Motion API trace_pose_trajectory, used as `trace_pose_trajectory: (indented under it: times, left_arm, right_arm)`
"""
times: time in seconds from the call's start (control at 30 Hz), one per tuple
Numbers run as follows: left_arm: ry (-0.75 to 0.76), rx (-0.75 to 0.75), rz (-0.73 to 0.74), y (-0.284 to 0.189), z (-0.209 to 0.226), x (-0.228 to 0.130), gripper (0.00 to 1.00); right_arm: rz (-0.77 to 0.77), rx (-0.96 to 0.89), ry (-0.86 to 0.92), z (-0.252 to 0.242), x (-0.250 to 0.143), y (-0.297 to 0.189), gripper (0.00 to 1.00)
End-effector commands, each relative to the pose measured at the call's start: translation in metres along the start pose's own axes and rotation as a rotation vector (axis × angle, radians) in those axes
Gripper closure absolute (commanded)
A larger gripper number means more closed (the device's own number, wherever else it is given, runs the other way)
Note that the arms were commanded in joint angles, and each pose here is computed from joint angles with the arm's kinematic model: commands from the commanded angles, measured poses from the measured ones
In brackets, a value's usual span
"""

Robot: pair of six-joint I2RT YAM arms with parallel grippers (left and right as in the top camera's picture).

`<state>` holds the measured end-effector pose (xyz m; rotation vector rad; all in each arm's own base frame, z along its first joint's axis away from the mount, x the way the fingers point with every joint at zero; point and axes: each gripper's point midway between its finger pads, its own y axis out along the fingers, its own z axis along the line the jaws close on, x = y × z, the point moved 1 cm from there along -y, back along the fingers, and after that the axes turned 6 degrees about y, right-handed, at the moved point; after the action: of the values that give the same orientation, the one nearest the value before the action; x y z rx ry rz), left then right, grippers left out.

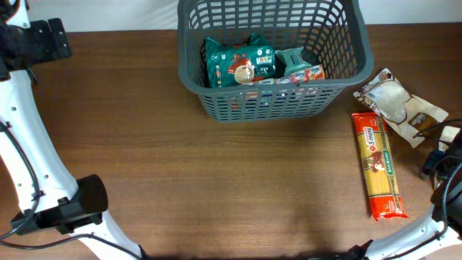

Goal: Pack container
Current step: 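Reach right gripper to the clear snack bag at right edge and grasp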

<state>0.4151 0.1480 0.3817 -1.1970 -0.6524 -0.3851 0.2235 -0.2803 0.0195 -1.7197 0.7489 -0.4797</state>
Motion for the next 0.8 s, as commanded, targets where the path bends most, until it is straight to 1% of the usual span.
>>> trace_pose_trajectory:
  times: [0.0,0.43,0.5,0.77]
  left_arm:
    - [-0.018,0.005,0.011,0.004,0.001,-0.002,0.01]
    - [-0.018,0.005,0.011,0.004,0.001,-0.002,0.01]
    - [-0.018,0.005,0.011,0.004,0.001,-0.002,0.01]
    - [-0.018,0.005,0.011,0.004,0.001,-0.002,0.01]
  right_arm:
    - [-0.019,0.097,0.004,0.018,0.012,-0.005,0.32]
    - [-0.068,0.136,0.02,0.009,0.035,-0.057,0.3]
    - [-0.078,0.136,0.027,0.007,0.038,-0.06,0.28]
    - [-0.088,0.124,0.049,0.005,0.04,-0.059,0.28]
